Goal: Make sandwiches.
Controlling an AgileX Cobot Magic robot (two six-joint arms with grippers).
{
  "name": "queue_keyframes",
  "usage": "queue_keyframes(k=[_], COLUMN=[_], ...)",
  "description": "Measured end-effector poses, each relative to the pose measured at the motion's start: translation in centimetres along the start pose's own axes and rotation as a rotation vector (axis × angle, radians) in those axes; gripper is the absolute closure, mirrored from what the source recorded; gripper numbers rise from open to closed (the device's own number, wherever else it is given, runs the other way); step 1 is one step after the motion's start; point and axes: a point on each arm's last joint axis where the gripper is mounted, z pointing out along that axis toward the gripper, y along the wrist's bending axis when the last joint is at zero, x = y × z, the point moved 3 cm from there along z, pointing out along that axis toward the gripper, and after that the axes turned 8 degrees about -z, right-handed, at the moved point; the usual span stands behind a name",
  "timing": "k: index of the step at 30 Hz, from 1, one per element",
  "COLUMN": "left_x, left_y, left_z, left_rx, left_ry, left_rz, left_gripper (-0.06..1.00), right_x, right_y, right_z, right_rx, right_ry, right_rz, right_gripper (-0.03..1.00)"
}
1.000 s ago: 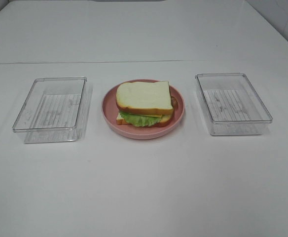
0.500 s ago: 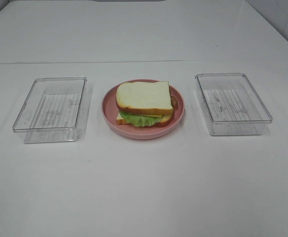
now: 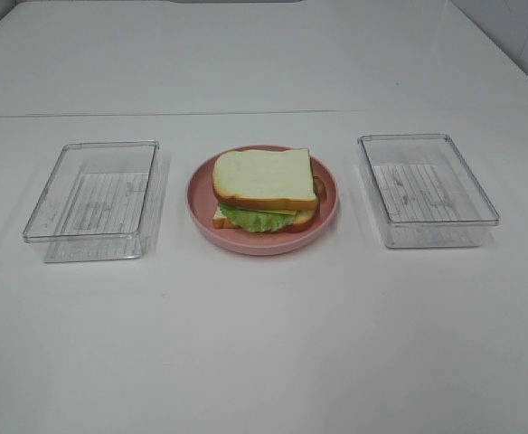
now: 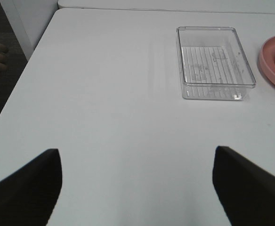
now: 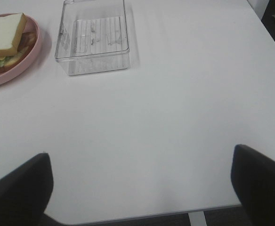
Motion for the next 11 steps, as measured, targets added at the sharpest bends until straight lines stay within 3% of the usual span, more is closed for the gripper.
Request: queue_keyframes(k=[11], left_x=[-0.02], left_y=[0.0], left_z=[0.0], left_rx=[0.0], left_ry=[-0.002], left_rz=[0.0], left_gripper=[0.15], right_x=[0.0], right_y=[0.0], right_z=[0.0], right_rx=[0.0], right_ry=[0.0], right_rz=[0.0], right_gripper=[-0.01])
